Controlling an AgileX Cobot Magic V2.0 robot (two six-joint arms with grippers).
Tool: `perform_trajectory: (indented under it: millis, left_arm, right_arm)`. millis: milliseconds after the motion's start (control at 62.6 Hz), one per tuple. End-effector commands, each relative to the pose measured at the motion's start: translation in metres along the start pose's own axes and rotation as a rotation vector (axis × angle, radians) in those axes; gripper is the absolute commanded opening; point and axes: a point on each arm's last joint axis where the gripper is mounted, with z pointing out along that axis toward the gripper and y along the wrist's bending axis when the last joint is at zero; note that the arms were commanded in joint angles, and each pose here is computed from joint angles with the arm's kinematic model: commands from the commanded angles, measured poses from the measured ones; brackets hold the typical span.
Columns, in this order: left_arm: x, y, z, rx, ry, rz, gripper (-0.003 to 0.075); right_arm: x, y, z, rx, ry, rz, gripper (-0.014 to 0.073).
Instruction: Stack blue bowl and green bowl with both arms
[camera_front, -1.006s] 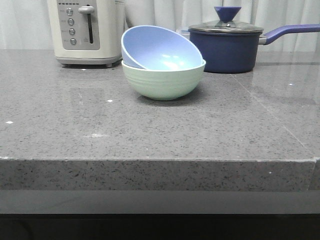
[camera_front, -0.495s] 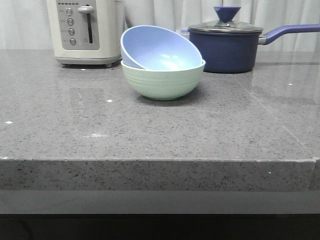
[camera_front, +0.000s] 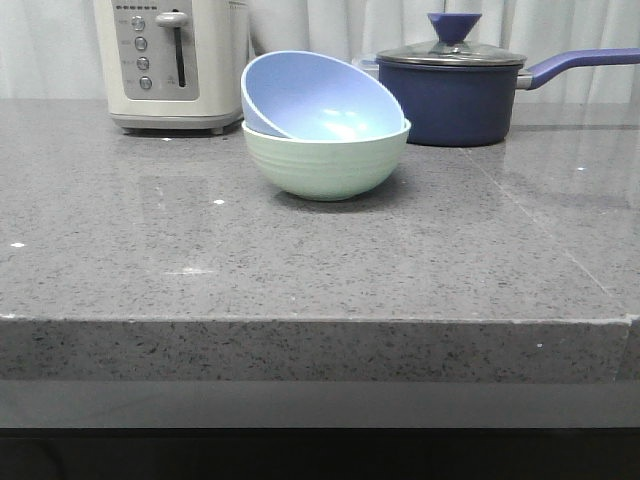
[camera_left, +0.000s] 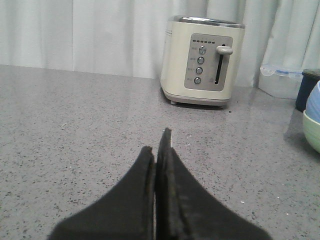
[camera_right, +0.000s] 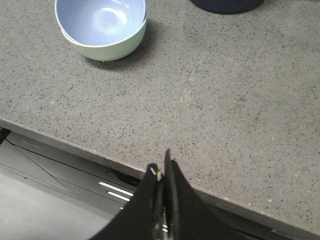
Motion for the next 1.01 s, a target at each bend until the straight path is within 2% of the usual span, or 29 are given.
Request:
perform_trajectory:
  millis: [0, 240, 383, 431, 479, 671, 879, 990]
  left_arm:
    - [-0.007, 0.000, -0.002, 0.001, -0.095, -0.008, -0.0020]
    - [-0.007, 0.000, -0.002, 0.001, -0.095, -0.008, -0.0020]
    - [-0.007, 0.000, -0.002, 0.001, -0.095, -0.008, -0.0020]
    - [-0.007, 0.000, -0.002, 0.001, -0.095, -0.008, -0.0020]
    - [-0.007, 0.000, -0.002, 0.001, -0.095, -0.008, -0.0020]
    - [-0.007, 0.000, -0.002, 0.001, -0.095, -0.008, -0.0020]
    - [-0.007, 0.000, -0.002, 0.001, -0.095, -0.008, -0.0020]
    - [-0.007, 0.000, -0.002, 0.001, -0.095, -0.008, -0.0020]
  right_arm:
    - [-0.012, 0.000, -0.004, 0.013, -0.090, 0.000, -0.0053]
    - [-0.010, -0.001, -0.006, 0.028, -0.115, -0.010, -0.0053]
    - [0.007, -0.010, -0.003, 0.127, -0.298, -0.011, -0.0053]
    - [0.013, -0.014, -0.002, 0.174, -0.396, -0.015, -0.0053]
    - [0.028, -0.018, 0.002, 0.214, -0.478, -0.016, -0.0053]
    - [0.086, -0.032, 0.031, 0.291, -0.667, -0.034, -0.0053]
    - [0.126, -0.040, 0.057, 0.317, -0.684, -0.041, -0.0053]
    - [0.129, -0.041, 0.058, 0.332, -0.654, -0.034, -0.0053]
